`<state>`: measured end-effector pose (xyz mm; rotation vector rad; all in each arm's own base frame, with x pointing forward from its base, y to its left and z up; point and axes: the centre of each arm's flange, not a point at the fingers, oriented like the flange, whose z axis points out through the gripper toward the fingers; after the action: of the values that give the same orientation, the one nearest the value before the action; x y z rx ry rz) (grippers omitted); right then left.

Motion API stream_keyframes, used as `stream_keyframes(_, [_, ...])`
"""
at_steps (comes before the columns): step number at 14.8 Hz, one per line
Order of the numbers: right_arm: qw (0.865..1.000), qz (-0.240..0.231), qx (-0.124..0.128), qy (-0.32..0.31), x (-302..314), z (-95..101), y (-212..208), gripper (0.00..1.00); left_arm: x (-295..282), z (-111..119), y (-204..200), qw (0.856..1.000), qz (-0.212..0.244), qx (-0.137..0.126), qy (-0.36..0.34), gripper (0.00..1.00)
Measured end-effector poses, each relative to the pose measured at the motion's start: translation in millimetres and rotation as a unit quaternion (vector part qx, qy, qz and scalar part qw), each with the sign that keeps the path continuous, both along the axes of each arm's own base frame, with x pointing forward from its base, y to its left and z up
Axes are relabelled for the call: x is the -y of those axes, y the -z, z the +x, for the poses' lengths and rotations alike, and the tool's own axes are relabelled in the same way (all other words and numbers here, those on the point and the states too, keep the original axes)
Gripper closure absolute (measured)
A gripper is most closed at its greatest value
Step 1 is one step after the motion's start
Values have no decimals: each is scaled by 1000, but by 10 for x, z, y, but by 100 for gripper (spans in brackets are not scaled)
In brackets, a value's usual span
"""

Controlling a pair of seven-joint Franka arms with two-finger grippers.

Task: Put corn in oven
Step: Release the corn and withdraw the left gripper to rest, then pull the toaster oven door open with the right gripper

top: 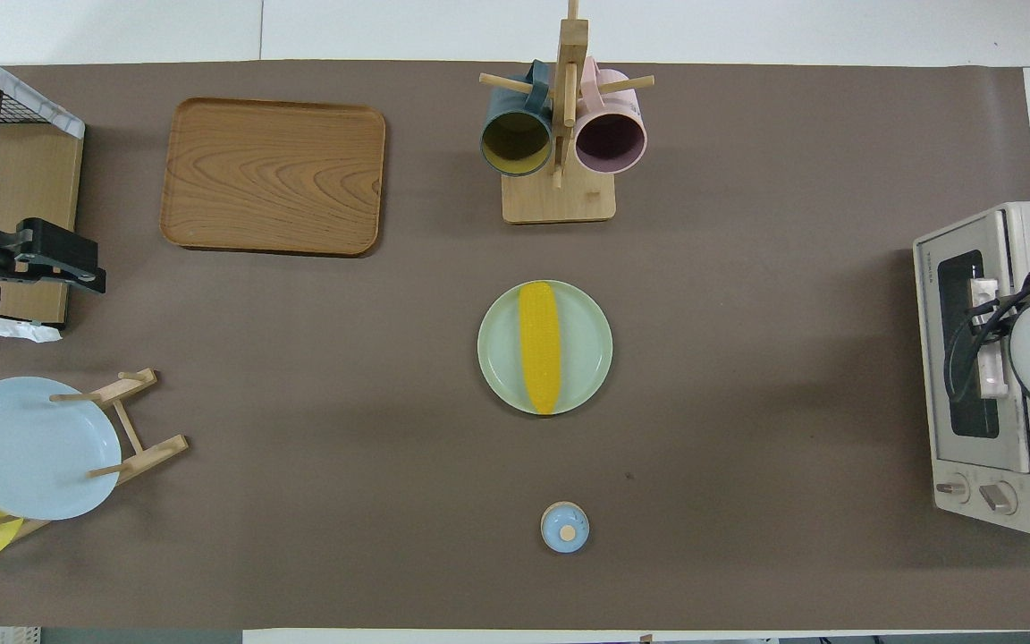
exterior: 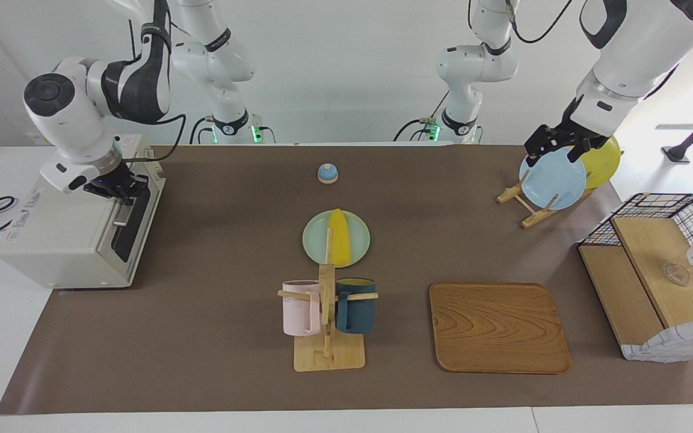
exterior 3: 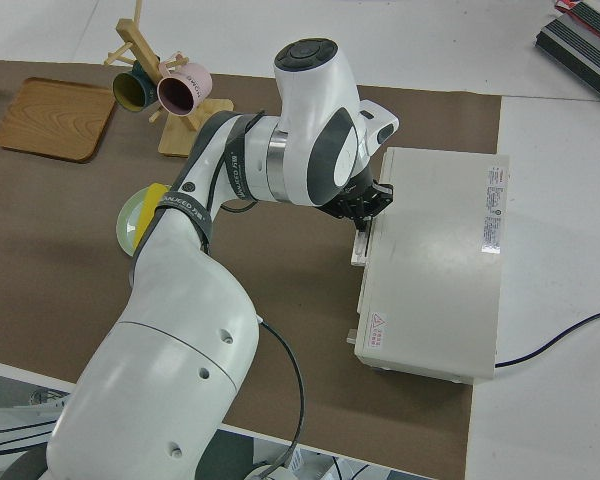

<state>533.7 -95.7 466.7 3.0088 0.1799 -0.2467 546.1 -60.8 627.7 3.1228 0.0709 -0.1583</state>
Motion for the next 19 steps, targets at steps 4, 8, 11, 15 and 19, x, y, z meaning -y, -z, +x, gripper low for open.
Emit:
stream_keyframes(4, [1000,14,0,1,-218,4,90,99,-2,-23,83,1000,1,-10,1,0])
stream_keyframes(8, [999,40,8,1,-466,-14,276,99,2,-59,43,1000,1,-6,2,0])
stream_keyframes(11, [998,52,18,5,-654,-40,492,99,4,-22,-71,1000,-2,17,2,0])
stream_keyframes(15, [998,51,26,13,-904,-69,850,99,-1,-17,-257,999,-3,33,1,0])
stream_keyframes(19, [998,62,24,20,-967,-138,1076,99,-44,-131,-254,1000,1,-4,0,0])
